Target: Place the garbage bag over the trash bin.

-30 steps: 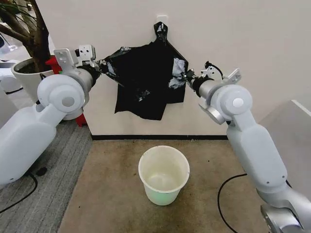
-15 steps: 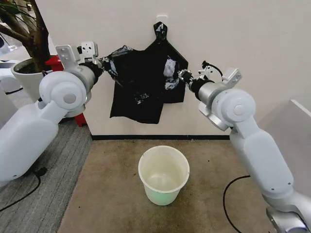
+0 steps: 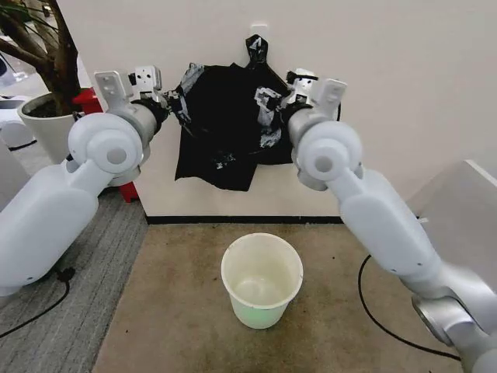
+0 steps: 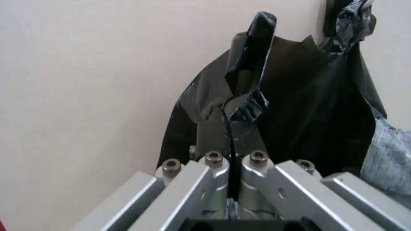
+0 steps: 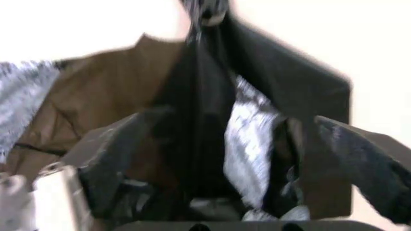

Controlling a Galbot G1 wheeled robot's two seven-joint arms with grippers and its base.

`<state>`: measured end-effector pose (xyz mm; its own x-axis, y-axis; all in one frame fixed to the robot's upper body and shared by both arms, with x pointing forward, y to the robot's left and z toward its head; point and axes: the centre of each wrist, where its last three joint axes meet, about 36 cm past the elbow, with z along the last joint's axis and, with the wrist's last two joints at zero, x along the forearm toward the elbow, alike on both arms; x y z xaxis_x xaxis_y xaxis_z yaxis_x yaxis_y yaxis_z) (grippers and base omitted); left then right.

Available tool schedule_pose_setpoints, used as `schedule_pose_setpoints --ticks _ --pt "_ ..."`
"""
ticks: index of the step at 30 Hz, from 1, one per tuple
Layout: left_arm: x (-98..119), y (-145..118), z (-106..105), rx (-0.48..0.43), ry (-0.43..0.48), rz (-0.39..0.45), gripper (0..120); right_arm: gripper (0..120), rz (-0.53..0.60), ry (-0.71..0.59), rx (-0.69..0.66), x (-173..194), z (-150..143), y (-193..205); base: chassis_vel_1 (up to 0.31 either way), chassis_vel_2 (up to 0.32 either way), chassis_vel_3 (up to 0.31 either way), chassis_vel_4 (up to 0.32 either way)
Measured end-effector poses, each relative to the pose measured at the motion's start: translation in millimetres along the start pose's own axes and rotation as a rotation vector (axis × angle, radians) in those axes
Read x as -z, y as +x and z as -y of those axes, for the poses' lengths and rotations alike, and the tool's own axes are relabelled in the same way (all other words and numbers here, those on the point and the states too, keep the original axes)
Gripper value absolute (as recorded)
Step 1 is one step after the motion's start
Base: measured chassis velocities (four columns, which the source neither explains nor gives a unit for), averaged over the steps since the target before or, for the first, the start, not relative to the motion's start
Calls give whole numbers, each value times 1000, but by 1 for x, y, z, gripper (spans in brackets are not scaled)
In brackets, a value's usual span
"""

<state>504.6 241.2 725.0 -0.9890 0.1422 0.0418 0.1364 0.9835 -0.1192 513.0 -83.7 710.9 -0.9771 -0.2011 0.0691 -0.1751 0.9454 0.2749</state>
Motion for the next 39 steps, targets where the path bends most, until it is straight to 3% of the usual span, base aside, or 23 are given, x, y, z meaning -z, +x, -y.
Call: schedule_pose_setpoints --ticks 7,20,39 --pt "-1 -1 1 -5 2 1 0 100 -83 -77 -77 -7 -18 -30 0 0 0 0" --pt "0 -3 2 -16 2 6 0 99 -98 -66 -218 -20 -29 -68 0 0 0 0" --pt "-1 -5 0 -13 5 9 0 32 -95 -56 -245 -30 -21 -75 0 0 0 0"
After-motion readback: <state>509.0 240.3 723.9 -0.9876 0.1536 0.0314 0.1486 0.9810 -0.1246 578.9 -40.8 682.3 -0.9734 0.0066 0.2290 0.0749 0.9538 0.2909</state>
